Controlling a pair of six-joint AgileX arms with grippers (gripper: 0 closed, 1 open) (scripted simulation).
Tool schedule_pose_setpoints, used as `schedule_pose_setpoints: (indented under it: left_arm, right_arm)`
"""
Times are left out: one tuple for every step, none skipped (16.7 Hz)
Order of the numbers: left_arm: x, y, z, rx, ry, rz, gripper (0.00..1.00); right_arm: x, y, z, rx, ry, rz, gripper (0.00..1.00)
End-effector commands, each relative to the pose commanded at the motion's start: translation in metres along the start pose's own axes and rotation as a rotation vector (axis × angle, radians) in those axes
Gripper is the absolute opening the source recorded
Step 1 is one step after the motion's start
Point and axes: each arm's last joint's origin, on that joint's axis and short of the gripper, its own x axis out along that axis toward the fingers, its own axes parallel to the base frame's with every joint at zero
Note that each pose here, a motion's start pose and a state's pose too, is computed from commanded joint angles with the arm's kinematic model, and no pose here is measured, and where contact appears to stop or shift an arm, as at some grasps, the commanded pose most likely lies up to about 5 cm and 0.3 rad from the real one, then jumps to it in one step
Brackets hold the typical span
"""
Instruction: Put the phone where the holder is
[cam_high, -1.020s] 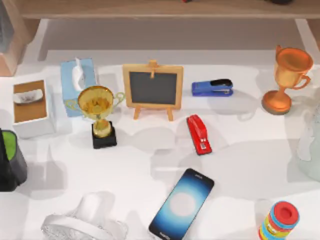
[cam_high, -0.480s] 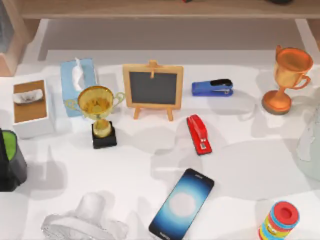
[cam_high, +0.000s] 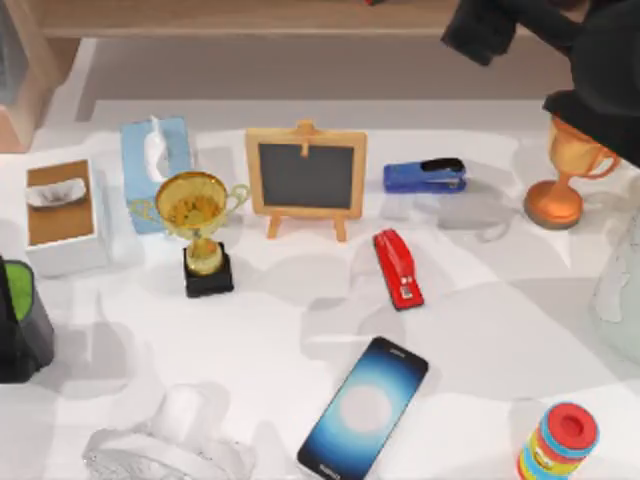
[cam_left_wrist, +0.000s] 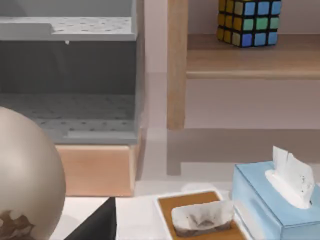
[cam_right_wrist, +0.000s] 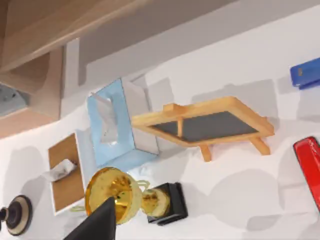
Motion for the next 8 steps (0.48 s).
schedule_pose_setpoints:
  left_arm:
    - [0.0, 0.0, 0.0, 0.0, 0.0, 0.0, 1.0]
    - [0.0, 0.0, 0.0, 0.0, 0.0, 0.0, 1.0]
    - [0.0, 0.0, 0.0, 0.0, 0.0, 0.0, 1.0]
    - [0.0, 0.0, 0.0, 0.0, 0.0, 0.0, 1.0]
    - [0.0, 0.0, 0.0, 0.0, 0.0, 0.0, 1.0]
    - [0.0, 0.0, 0.0, 0.0, 0.0, 0.0, 1.0]
    - [0.0, 0.0, 0.0, 0.0, 0.0, 0.0, 1.0]
    - [0.0, 0.0, 0.0, 0.0, 0.0, 0.0, 1.0]
  right_arm:
    - [0.019, 0.009, -0.009, 0.034, 0.069, -0.039, 1.0]
    - [0.038, 0.016, -0.02, 0.066, 0.138, -0.087, 1.0]
    - [0.058, 0.021, -0.033, 0.097, 0.203, -0.144, 1.0]
    - [0.077, 0.025, -0.048, 0.125, 0.264, -0.207, 1.0]
    - [0.094, 0.026, -0.063, 0.151, 0.318, -0.275, 1.0]
    - [0.11, 0.026, -0.079, 0.175, 0.366, -0.347, 1.0]
    - [0.125, 0.025, -0.095, 0.197, 0.407, -0.419, 1.0]
    - [0.138, 0.022, -0.11, 0.216, 0.441, -0.49, 1.0]
